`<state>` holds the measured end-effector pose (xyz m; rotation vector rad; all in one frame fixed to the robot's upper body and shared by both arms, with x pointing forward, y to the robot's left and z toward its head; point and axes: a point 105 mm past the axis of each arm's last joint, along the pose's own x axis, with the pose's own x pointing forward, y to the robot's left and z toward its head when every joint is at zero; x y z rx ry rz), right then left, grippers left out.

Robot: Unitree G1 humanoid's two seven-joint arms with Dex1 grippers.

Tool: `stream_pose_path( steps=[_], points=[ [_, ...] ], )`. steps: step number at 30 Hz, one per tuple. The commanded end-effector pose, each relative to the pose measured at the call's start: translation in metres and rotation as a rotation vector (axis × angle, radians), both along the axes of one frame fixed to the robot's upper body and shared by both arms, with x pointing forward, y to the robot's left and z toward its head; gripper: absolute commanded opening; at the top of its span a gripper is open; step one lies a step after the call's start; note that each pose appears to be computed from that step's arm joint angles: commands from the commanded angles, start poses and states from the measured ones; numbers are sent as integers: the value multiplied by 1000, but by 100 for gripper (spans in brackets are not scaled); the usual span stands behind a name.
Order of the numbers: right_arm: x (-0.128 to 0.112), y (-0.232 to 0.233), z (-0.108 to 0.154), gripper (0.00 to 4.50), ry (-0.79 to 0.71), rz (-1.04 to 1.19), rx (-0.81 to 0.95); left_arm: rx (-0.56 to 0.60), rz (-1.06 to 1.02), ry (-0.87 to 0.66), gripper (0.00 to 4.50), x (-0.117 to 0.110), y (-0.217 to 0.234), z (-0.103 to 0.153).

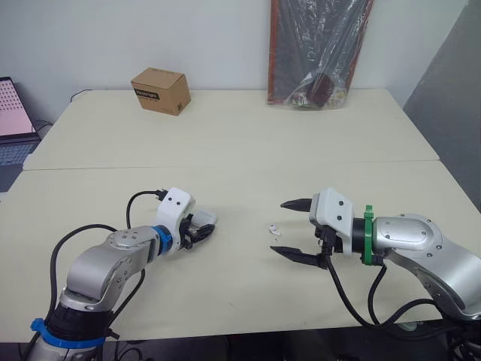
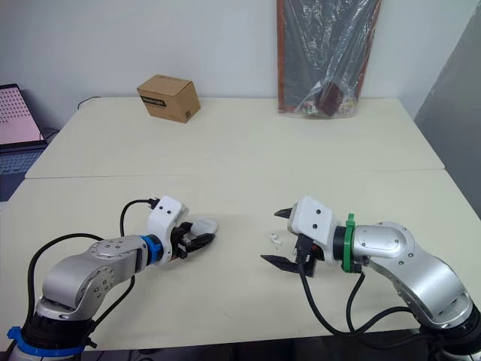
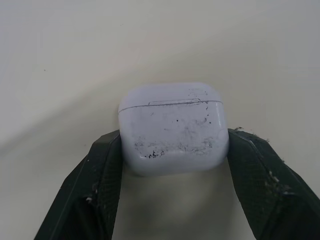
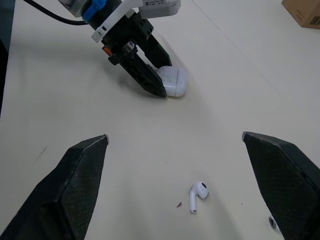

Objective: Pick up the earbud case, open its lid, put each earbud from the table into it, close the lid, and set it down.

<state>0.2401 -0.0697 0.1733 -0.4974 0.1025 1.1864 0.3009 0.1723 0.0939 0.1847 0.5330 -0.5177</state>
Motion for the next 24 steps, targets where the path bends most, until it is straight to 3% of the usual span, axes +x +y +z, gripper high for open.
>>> stream_pose_path(
  steps=[1,6,11,19,24],
  points=[
    [-5,3,4,450,-23,31,8,-1,-57,35,275,-10,-10,-9],
    [-3,6,17,450,-24,47,57,39,-64,-5,275,-11,-2,-6],
    [14,4,41,450,16,1,141,-9,-96,-136,275,-4,3,24],
    [38,23,31,450,408,-143,193,-22,-315,-466,275,1,-17,80],
    [54,33,36,450,537,-244,312,9,-423,-593,275,0,-26,94]
  ],
)
